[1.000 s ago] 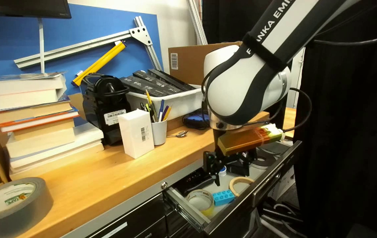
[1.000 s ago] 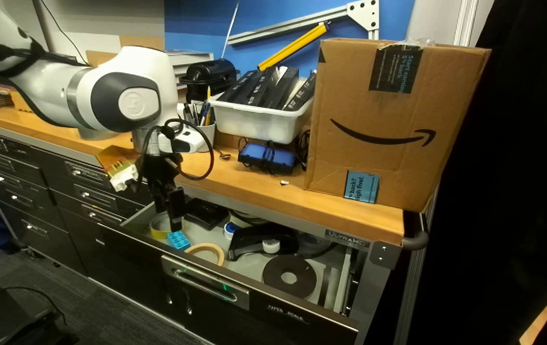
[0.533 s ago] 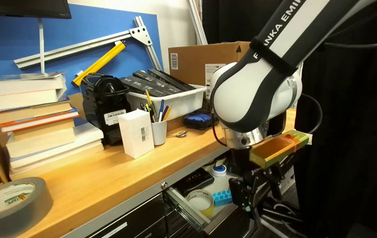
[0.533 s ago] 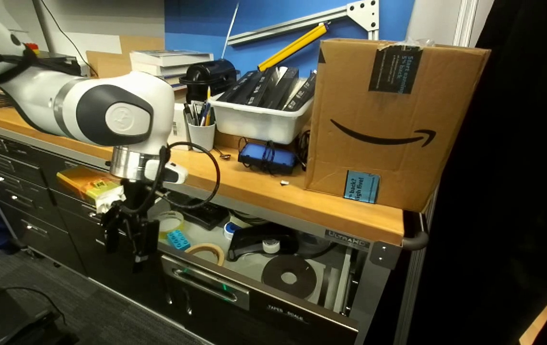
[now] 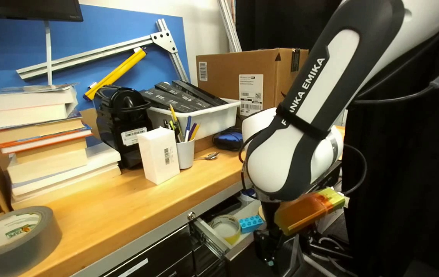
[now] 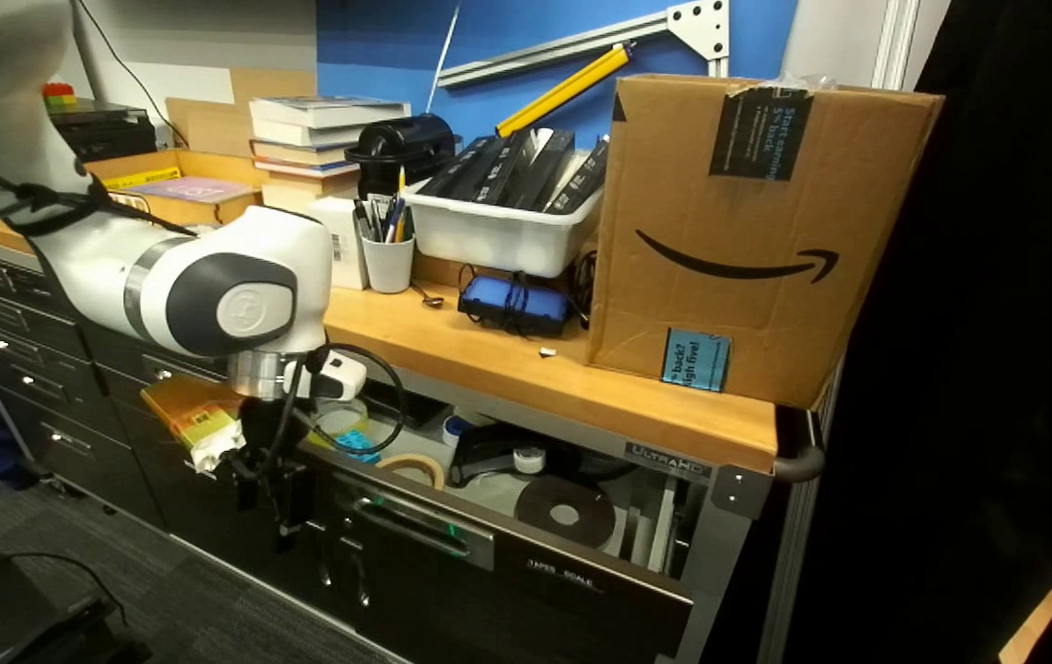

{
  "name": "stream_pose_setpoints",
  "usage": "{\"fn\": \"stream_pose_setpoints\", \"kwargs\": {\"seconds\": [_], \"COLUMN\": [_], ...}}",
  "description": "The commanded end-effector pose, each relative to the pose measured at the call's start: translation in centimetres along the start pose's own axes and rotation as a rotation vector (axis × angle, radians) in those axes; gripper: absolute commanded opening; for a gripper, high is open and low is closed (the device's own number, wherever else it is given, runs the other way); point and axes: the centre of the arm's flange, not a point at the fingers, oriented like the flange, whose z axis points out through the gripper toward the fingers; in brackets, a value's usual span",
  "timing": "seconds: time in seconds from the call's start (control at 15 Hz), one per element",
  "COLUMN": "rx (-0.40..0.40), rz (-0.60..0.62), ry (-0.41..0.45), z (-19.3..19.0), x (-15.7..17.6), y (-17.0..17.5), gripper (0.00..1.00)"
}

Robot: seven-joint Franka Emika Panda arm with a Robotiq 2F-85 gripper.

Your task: Put the blue block inside the drawer then push the drawer closed

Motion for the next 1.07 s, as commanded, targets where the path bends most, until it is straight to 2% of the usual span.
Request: {"fn": "stream_pose_setpoints", "kwargs": {"seconds": [0.0,0.73,0.87,1.0], "rx": [0.000,-0.091,-0.111,-0.100], "rz": [0.101,0.280,0.294,0.281], "ry": [0.176,0.696,0.737,0.758], "z": [-0.8,-6.4,-6.6,-8.7], "x": [2.3,6.9,5.1,1.7], "y": [-2.1,-7.6,-8.4,-8.8], "gripper": [1.00,1.00,1.00,1.00]}}
